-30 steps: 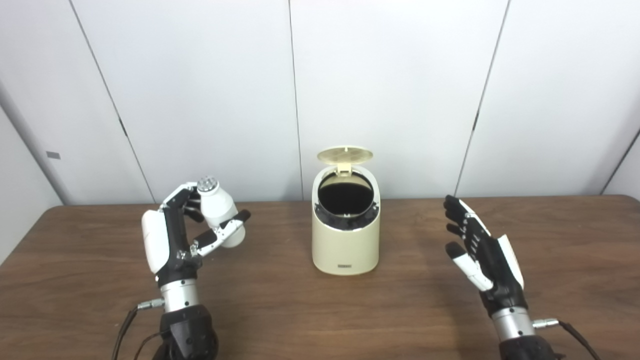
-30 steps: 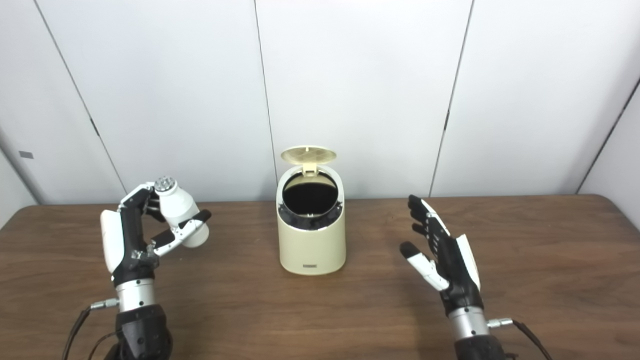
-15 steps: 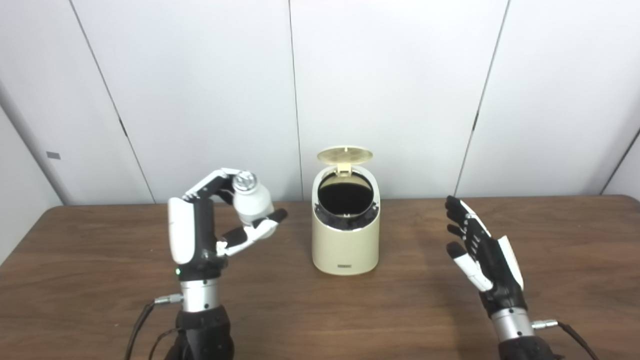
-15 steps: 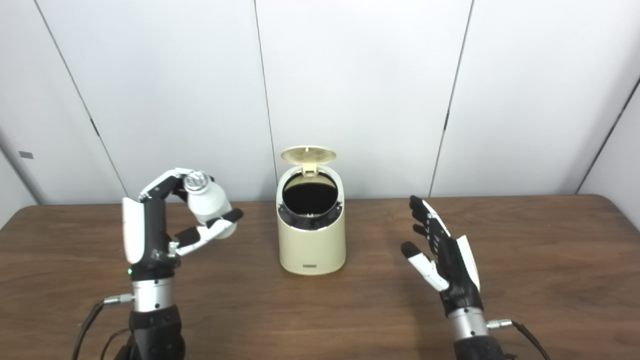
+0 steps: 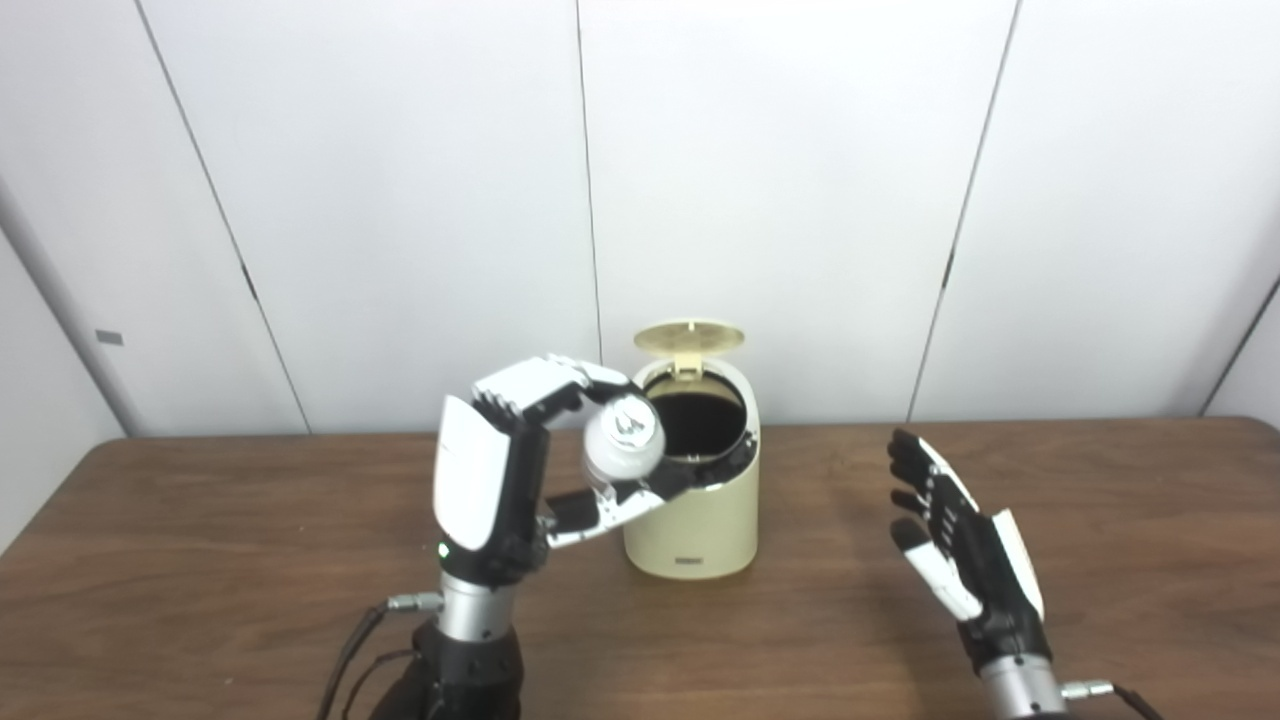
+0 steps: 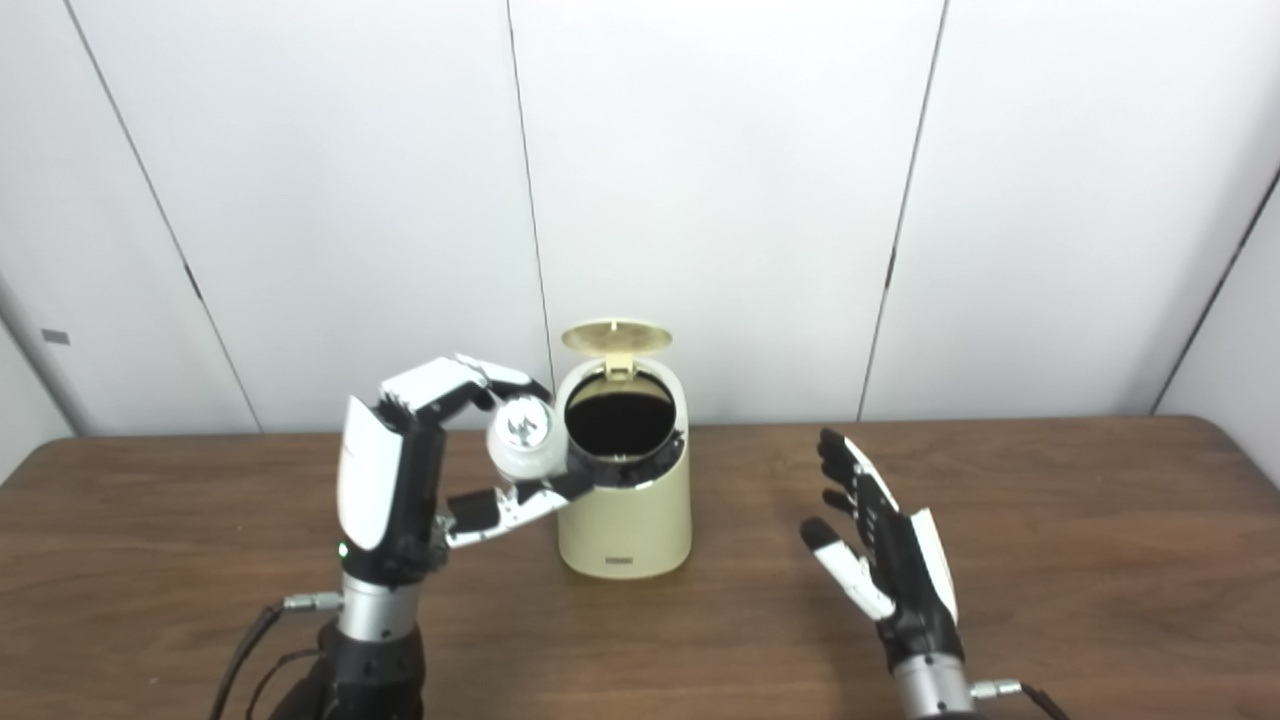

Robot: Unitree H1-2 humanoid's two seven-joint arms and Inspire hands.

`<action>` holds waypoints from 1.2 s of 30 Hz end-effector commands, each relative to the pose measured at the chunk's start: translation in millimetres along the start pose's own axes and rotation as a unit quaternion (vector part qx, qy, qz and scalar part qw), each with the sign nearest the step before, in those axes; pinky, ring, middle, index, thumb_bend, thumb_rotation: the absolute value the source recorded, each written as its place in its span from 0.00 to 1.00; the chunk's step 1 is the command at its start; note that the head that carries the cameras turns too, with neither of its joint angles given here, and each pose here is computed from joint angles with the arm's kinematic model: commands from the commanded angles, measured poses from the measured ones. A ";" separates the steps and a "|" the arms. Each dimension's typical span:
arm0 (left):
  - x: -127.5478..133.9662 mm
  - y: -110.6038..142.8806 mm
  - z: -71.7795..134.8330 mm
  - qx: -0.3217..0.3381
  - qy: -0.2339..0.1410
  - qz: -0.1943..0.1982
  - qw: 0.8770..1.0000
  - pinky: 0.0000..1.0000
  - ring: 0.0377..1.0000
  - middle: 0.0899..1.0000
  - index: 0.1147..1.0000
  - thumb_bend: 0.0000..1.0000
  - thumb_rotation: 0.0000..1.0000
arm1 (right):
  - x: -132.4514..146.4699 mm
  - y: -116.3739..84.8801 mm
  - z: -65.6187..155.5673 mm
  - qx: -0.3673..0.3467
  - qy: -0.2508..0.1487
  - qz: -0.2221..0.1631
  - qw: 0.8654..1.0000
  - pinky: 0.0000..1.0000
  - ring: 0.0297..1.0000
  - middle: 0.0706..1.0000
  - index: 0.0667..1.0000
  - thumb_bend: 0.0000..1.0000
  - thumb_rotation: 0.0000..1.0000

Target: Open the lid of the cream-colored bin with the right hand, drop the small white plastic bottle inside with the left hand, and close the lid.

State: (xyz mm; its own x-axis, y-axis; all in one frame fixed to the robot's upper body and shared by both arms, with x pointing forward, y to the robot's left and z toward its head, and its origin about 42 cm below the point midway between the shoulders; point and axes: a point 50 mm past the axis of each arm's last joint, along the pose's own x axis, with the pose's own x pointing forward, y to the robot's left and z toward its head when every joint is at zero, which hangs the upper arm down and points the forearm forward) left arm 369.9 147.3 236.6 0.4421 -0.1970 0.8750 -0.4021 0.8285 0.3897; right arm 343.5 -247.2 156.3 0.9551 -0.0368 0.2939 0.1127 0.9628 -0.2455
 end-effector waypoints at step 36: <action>39.9 -57.9 -57.5 0.013 -0.061 -0.037 0.997 0.41 0.49 0.43 0.38 0.50 0.00 | -15.0 -4.8 7.0 -0.008 -0.034 -0.020 0.999 0.83 0.87 0.87 0.87 1.00 0.86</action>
State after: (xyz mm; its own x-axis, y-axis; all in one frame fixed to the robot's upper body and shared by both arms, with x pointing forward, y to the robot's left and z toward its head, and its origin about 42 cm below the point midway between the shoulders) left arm 446.5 123.0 209.0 0.4167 -0.3373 0.8442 -0.3713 0.7845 0.4967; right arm 322.8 -250.3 139.7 0.9585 -0.0595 0.2788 0.1339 0.9574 -0.2559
